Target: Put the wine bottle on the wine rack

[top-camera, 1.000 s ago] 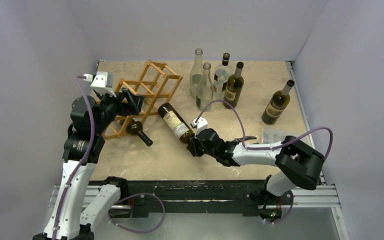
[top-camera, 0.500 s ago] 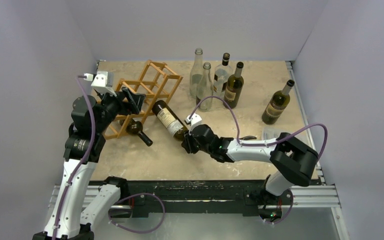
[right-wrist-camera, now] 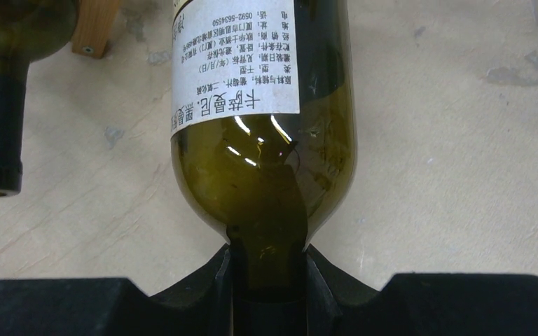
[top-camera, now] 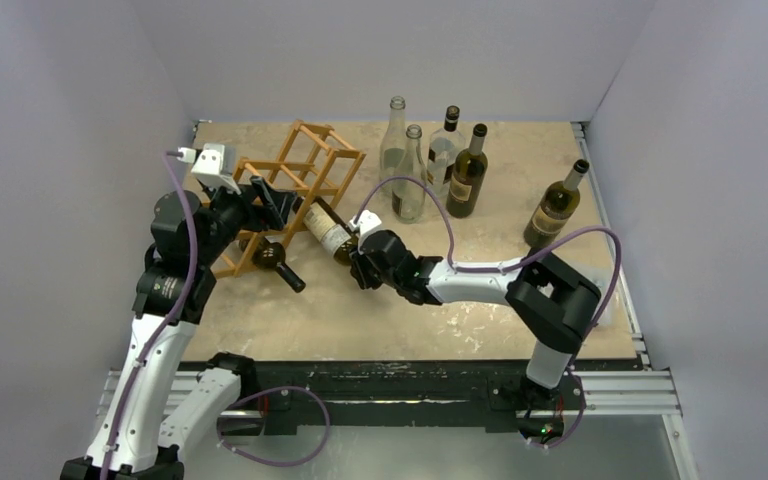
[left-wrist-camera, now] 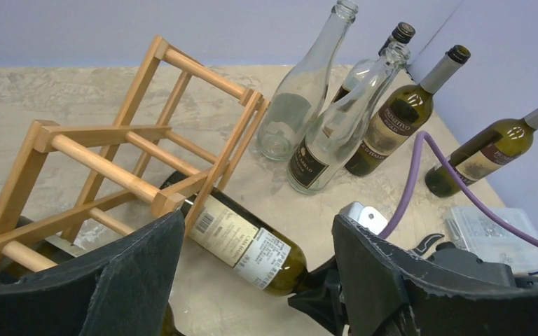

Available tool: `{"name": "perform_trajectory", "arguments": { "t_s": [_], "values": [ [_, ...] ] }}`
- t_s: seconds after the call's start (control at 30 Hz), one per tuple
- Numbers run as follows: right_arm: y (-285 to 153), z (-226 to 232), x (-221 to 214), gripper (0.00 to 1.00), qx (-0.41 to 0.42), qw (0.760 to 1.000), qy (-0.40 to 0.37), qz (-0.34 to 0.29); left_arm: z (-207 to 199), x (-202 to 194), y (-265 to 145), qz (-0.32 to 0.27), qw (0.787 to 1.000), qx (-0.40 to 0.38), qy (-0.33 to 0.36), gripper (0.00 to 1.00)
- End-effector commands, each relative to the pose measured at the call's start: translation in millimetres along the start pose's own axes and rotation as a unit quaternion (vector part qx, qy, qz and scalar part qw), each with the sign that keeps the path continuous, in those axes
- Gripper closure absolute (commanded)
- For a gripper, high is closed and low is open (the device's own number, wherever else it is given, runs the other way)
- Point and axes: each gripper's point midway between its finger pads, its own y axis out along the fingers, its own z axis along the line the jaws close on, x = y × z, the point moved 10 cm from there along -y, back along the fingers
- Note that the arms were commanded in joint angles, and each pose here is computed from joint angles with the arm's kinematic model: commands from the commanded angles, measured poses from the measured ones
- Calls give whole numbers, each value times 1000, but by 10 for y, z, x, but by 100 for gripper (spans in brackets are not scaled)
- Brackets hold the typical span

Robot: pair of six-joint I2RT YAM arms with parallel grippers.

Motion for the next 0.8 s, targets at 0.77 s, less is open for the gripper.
{"name": "perform_trajectory", "arguments": {
  "t_s": [0.77],
  "values": [
    [554, 73, 1157, 100, 22, 993, -42, -110, -8, 11, 87, -8, 1000, 1, 29, 24]
  ]
}}
